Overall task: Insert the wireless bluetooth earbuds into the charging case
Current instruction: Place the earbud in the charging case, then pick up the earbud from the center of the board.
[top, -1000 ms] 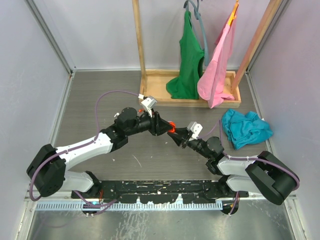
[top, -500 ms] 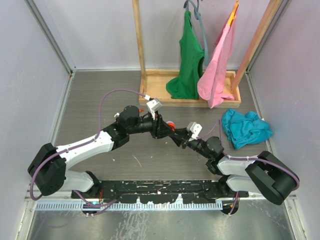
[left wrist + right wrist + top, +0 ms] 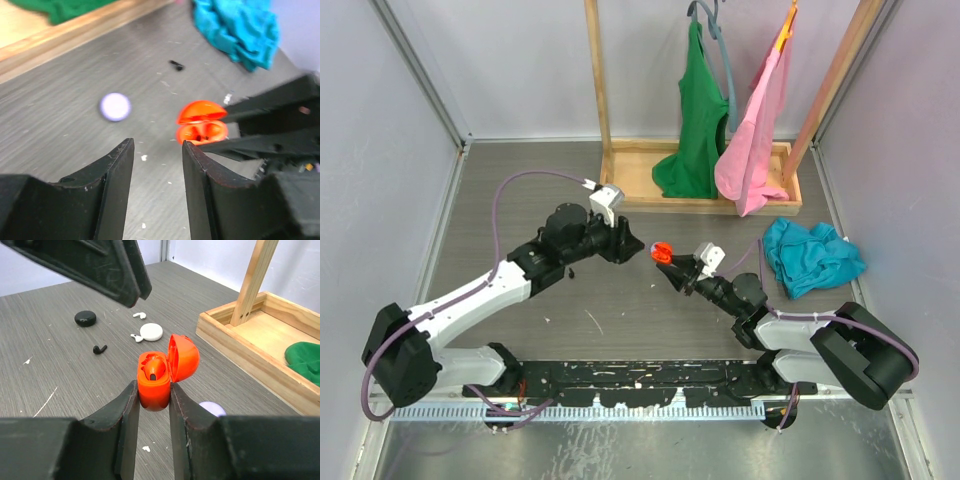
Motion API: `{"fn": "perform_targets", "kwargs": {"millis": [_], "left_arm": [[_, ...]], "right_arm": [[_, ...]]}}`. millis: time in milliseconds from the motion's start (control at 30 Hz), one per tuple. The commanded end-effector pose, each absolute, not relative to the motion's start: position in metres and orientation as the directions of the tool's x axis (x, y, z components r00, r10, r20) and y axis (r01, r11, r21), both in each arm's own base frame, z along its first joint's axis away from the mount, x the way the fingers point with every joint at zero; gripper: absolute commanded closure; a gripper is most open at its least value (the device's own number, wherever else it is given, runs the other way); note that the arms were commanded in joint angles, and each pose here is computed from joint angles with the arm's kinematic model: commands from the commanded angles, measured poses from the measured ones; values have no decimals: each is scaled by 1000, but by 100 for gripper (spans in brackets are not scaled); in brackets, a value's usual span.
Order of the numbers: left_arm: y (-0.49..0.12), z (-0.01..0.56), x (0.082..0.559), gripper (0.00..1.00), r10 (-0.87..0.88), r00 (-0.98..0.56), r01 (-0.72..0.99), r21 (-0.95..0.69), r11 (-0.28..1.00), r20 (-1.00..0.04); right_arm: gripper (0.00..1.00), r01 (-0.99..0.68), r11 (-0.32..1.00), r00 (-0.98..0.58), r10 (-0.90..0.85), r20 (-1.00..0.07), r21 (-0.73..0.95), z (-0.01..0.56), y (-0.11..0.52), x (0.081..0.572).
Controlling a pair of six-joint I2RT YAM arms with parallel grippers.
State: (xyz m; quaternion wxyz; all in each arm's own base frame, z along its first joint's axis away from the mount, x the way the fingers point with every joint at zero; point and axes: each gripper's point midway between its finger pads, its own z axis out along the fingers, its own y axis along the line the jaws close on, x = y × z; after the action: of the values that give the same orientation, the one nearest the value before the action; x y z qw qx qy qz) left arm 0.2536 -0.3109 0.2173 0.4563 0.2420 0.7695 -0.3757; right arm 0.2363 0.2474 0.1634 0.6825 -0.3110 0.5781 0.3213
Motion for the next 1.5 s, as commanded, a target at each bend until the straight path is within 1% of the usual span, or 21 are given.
{"fn": "perform_targets", "kwargs": {"millis": [0,133,300,433,700,933,1467], "left_arm": [[-274,212,300,54,20,-459,561,-273,782,-888],[-252,182,338,54,16,-532,416,-245,876,-847],[-234,147,376,54,30,-588,302,-185,935,-808],[-222,124,397,54,62,-623,247,-120,962,-780],[-208,88,425,54,110,-674,199,-36,979,-731],[-202,65,444,57,127,-698,176,3,984,-705],[-201,39,458,65,120,-737,170,-11,985,-665]], "right_arm": [[99,-765,639,193,106,-975,-82,184,245,247],[99,-758,646,193,100,-976,-84,183,244,248],[99,-754,651,194,92,-977,-88,181,243,249],[99,-753,652,191,85,-978,-90,179,244,250],[99,-754,650,190,77,-979,-95,177,244,251],[99,-757,646,184,72,-980,-95,175,246,251],[99,-757,645,182,65,-981,-98,173,246,252]]}}
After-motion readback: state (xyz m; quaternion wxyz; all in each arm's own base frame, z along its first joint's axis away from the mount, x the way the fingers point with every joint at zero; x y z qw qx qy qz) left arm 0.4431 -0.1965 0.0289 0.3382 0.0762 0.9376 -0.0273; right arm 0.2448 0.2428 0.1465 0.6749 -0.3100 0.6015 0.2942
